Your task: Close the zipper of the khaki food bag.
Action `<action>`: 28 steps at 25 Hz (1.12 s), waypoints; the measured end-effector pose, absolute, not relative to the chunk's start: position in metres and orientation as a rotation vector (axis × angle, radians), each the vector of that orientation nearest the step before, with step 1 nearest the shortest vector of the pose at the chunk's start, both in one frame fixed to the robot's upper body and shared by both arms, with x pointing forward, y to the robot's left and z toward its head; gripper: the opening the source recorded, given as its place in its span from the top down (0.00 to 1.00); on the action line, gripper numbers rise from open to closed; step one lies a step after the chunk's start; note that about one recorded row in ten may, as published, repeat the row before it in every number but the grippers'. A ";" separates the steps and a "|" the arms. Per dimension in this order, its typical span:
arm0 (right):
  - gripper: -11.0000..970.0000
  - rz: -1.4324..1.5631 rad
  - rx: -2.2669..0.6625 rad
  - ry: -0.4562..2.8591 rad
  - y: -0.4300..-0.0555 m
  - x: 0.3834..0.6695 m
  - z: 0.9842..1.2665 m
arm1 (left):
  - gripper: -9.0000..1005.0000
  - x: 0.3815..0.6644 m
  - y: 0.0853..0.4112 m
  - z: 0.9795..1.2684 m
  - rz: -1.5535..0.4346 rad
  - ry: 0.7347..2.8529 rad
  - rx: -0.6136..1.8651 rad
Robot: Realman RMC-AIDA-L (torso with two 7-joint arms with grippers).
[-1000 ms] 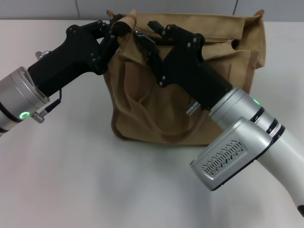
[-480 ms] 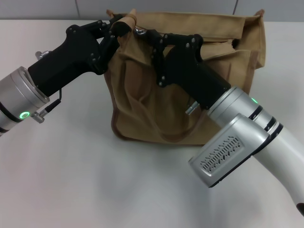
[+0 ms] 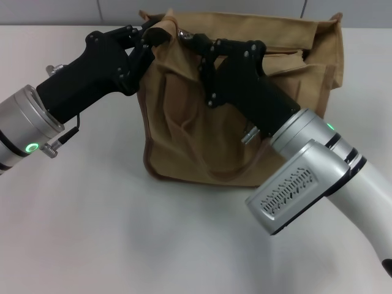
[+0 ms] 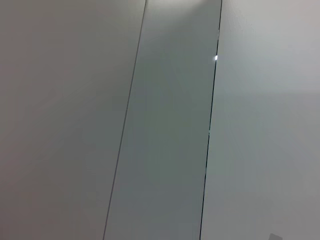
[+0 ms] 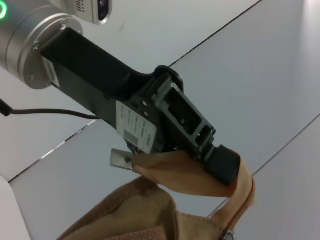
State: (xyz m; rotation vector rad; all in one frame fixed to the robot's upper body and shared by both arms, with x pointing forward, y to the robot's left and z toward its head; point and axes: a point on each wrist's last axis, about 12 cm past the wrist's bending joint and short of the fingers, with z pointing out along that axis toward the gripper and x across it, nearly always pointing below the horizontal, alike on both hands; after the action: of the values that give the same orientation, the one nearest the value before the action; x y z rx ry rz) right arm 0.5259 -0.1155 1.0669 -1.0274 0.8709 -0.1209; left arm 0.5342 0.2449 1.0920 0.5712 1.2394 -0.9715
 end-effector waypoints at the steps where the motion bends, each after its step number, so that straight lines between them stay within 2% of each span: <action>1: 0.99 -0.120 -1.022 0.876 -0.116 0.526 1.067 | 0.92 0.534 0.245 1.092 -0.972 1.238 0.571; 16: 0.99 -0.160 -0.973 0.936 -0.130 0.526 1.062 | 0.92 0.535 0.250 1.093 -0.946 1.228 0.547; 28: 0.99 -0.203 -0.931 0.997 -0.146 0.521 1.054 | 0.92 0.531 0.278 1.093 -0.825 1.235 0.443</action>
State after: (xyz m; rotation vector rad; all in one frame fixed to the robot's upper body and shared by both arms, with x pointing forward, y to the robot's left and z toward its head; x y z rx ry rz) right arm 0.5206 -0.1464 1.0535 -0.9313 0.9967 -0.2034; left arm 0.5306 0.2783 1.0933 0.4430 1.2350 -0.8245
